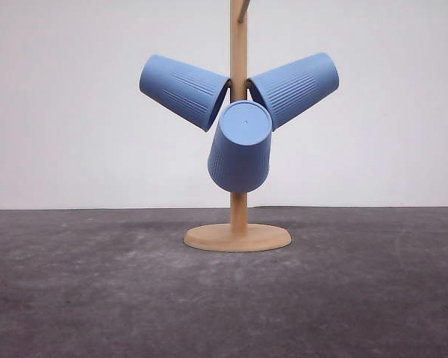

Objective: Place three cups

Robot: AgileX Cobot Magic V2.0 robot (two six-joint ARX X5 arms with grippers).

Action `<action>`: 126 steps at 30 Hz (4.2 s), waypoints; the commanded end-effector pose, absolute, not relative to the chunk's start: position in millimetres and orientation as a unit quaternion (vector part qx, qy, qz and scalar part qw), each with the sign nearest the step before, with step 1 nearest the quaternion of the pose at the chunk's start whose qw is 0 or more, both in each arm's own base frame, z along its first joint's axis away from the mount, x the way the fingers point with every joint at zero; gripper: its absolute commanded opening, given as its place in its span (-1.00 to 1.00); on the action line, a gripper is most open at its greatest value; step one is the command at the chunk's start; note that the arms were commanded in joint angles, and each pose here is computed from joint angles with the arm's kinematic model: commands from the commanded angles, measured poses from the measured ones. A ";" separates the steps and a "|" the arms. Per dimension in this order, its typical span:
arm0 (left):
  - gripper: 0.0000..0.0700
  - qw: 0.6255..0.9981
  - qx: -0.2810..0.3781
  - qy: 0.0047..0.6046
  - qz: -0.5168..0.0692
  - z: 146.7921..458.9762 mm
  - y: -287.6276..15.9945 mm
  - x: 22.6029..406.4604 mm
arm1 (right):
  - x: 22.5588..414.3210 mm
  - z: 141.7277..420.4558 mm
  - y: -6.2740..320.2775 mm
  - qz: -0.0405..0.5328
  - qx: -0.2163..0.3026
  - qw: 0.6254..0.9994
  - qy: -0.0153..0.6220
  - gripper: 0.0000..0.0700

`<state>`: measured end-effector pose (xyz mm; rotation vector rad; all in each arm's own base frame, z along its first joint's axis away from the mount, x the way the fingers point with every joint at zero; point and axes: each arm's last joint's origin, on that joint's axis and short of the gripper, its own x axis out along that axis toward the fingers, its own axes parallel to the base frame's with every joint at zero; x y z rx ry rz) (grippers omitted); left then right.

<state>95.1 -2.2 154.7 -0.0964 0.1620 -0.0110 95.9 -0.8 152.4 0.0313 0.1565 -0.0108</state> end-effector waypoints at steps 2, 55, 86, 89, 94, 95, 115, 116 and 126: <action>-0.97 0.995 -0.051 0.089 -0.004 149.6 -2.1 95.5 | 96.2 152.2 -1.1 -0.007 0.021 0.997 0.073 -0.98; -0.97 0.995 -0.051 0.089 -0.004 149.6 -2.1 95.5 | 96.2 152.2 -1.1 -0.007 0.021 0.997 0.073 -0.98; -0.97 0.995 -0.051 0.089 -0.004 149.6 -2.1 95.5 | 96.2 152.2 -1.1 -0.007 0.021 0.997 0.073 -0.98; -0.97 0.995 -0.052 0.089 -0.004 149.6 -2.1 95.5 | 96.2 152.2 -1.1 -0.007 0.021 0.997 0.073 -0.98; -0.97 0.995 -0.051 0.089 -0.004 149.6 -2.1 95.5 | 96.2 152.4 -1.1 -0.007 0.021 0.997 0.073 -0.98; -0.97 0.995 -0.052 0.089 -0.004 149.6 -2.1 95.5 | 96.2 152.2 -1.1 -0.007 0.021 0.997 0.073 -0.98; -0.97 0.995 -0.052 0.089 -0.004 149.6 -2.1 95.5 | 96.2 152.2 -1.1 -0.007 0.021 0.997 0.073 -0.98; -0.97 0.995 -0.051 0.089 -0.004 149.6 -2.1 95.5 | 96.2 152.2 -1.1 -0.007 0.021 0.997 0.073 -0.98; -0.97 0.995 -0.052 0.089 -0.004 149.6 -2.1 95.5 | 96.2 152.2 -1.1 -0.007 0.021 0.997 0.073 -0.98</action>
